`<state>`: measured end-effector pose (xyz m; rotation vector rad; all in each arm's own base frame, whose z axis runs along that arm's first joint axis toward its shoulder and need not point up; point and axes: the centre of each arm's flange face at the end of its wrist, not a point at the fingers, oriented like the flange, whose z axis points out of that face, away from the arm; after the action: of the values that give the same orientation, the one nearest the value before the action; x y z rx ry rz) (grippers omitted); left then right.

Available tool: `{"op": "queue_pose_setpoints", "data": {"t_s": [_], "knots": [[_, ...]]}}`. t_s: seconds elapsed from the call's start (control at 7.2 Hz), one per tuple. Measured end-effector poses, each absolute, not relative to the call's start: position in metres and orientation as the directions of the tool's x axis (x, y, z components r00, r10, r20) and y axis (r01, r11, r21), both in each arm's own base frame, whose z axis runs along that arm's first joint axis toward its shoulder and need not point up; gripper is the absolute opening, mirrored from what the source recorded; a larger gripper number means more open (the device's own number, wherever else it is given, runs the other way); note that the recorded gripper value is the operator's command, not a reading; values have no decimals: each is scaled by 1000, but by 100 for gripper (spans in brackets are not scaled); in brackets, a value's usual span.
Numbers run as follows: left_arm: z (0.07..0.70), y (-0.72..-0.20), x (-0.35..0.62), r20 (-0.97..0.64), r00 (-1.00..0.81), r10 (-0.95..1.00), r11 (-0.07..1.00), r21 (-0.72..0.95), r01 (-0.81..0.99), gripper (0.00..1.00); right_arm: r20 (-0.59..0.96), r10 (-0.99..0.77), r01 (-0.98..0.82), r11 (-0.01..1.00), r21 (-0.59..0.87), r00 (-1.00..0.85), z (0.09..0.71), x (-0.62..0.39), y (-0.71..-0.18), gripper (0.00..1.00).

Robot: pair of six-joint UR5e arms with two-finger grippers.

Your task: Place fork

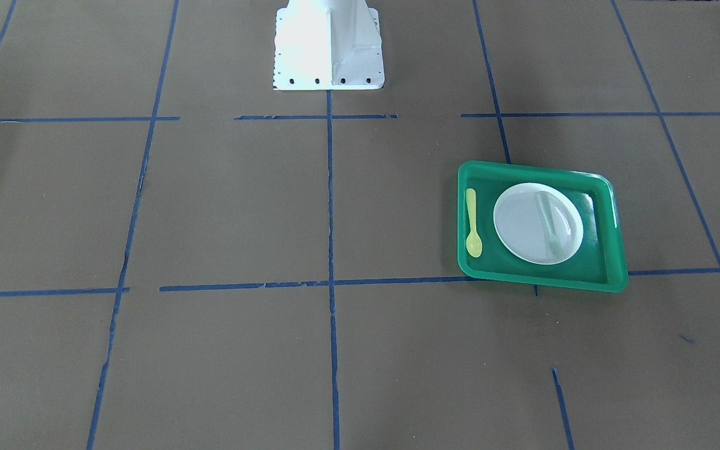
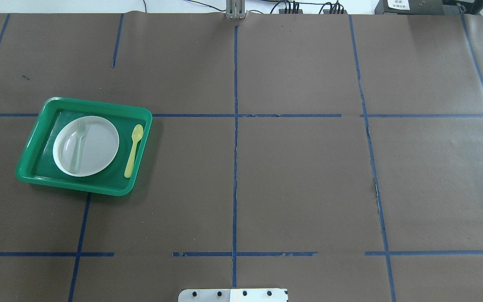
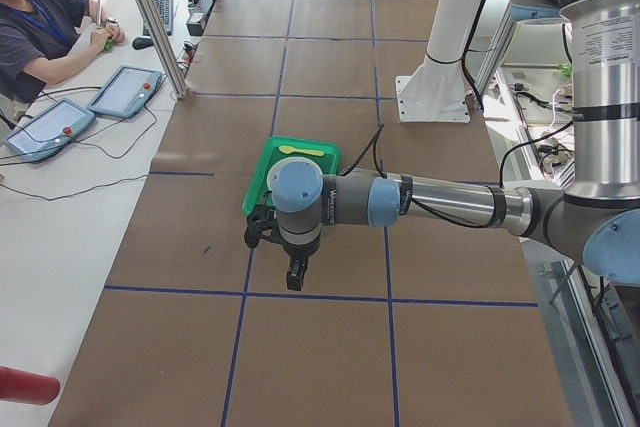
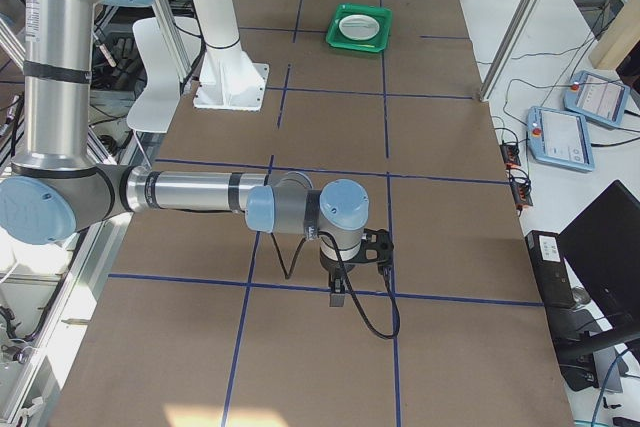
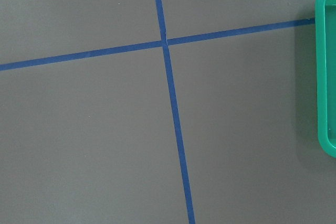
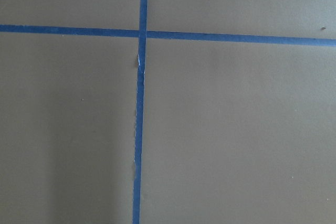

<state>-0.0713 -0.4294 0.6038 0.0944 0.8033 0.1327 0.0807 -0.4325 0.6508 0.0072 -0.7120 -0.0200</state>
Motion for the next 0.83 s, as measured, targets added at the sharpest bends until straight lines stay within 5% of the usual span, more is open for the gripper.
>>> {"op": "queue_pose_setpoints", "data": {"t_s": [0.83], "knots": [[577, -451, -63, -682, 680, 269, 948, 312, -62, 100, 653, -20, 16, 1000, 13, 757, 651, 81, -433, 100]]}}
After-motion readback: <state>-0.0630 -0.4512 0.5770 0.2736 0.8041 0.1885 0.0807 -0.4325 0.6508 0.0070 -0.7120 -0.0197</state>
